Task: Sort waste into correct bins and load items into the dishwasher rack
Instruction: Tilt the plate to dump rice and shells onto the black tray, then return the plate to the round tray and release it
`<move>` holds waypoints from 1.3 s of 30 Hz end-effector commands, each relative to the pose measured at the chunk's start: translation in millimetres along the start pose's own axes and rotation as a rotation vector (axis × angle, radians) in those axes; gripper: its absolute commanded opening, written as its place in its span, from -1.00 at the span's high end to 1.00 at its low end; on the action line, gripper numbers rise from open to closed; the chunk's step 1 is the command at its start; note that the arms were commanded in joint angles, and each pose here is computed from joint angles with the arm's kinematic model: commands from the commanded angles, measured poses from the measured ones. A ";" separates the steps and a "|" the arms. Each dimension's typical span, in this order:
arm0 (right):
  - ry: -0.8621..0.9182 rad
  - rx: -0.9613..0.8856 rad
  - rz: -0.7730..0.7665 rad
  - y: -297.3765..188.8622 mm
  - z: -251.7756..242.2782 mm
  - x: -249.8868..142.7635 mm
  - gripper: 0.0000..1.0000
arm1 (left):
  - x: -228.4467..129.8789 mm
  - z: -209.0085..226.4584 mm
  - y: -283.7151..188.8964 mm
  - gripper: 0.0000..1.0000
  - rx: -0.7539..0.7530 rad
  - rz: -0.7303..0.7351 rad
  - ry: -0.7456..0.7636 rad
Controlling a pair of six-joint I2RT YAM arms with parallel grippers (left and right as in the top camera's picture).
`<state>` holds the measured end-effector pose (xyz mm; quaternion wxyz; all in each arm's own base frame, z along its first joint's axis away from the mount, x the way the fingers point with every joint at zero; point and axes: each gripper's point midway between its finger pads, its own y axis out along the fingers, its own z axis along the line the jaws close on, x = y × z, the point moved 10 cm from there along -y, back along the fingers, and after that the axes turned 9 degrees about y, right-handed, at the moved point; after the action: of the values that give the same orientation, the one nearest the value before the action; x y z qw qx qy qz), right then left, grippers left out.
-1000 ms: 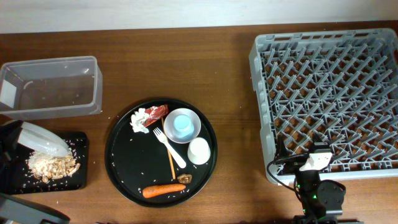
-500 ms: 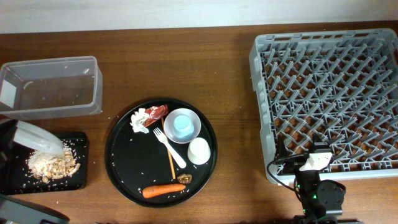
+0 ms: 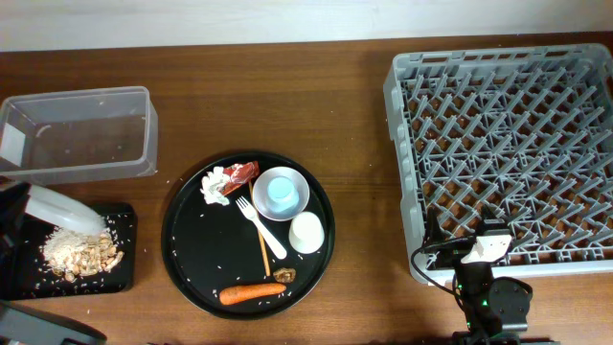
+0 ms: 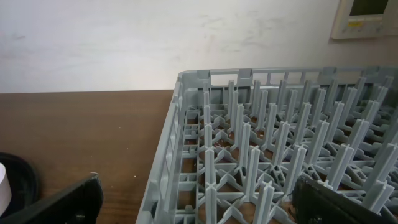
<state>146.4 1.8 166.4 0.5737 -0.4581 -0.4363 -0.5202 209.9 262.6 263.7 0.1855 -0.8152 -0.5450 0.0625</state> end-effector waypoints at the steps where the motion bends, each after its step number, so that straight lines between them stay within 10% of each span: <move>1: -0.007 0.000 0.004 0.3 0.0 -2.4 -0.97 | -3.6 -11.3 -1.0 0.99 -0.117 0.022 0.037; 12: -0.007 0.000 0.004 0.3 0.0 -2.4 -0.97 | -76.8 -91.0 -25.7 0.99 0.148 -0.068 0.328; 23: -0.007 0.000 0.004 0.3 0.0 -2.4 -0.97 | -211.9 -130.4 95.8 0.99 0.550 0.383 0.809; 39: -0.007 0.000 0.004 0.3 0.0 -2.4 -0.97 | -311.0 -60.9 201.8 0.99 0.972 0.833 0.986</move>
<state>146.4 1.8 166.3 0.5740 -0.4582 -0.4359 -0.5201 279.0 -94.6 231.4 0.6854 -0.7276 0.0100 -0.0265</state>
